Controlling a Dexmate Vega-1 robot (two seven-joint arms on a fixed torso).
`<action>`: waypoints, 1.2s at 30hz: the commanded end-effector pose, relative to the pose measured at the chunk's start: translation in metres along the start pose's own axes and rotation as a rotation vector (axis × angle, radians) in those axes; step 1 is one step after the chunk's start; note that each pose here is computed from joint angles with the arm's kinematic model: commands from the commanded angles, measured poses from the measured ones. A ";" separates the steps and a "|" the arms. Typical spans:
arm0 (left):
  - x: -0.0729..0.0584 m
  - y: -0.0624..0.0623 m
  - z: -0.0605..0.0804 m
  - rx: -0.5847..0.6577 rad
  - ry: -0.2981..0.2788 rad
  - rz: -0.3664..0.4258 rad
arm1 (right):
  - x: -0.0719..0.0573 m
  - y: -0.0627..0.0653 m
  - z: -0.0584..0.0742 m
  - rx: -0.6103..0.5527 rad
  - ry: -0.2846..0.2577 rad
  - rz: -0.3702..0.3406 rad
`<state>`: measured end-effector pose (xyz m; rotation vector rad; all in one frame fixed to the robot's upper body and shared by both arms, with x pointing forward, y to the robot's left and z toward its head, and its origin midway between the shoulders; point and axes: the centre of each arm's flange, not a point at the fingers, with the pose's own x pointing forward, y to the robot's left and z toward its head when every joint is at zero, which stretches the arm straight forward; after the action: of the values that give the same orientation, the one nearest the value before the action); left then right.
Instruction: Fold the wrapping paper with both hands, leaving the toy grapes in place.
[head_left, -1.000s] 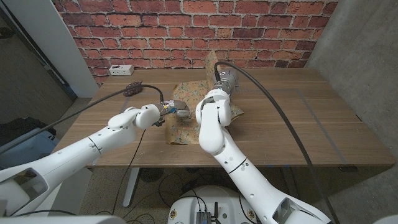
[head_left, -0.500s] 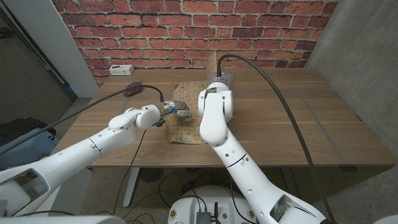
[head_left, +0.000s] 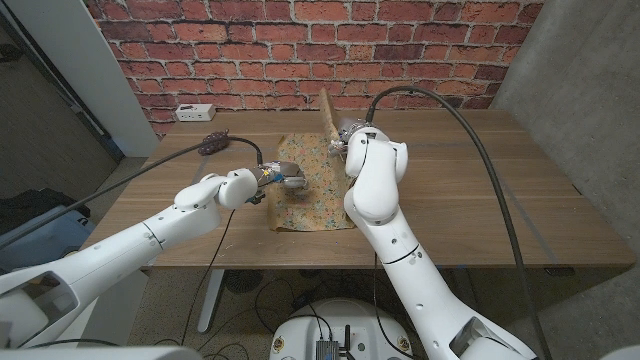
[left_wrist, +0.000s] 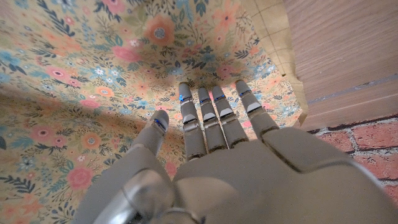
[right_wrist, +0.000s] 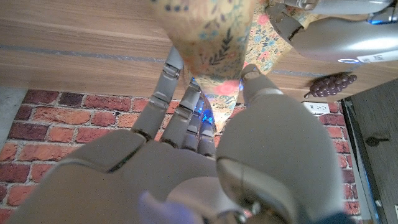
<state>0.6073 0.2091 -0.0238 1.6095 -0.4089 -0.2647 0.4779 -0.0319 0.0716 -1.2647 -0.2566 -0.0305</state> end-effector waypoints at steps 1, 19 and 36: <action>0.000 0.002 0.002 0.007 0.001 0.005 | -0.002 -0.002 -0.019 0.325 -0.211 0.130; -0.010 0.011 0.004 0.016 0.005 0.076 | 0.017 0.015 -0.063 0.882 -0.507 0.203; -0.053 0.019 0.010 0.041 -0.017 0.564 | 0.016 0.016 -0.073 0.880 -0.479 0.115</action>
<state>0.5785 0.2134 -0.0115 1.5644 -0.6241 -0.0562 0.5134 -0.1152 0.0594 -0.7128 -0.5962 0.1913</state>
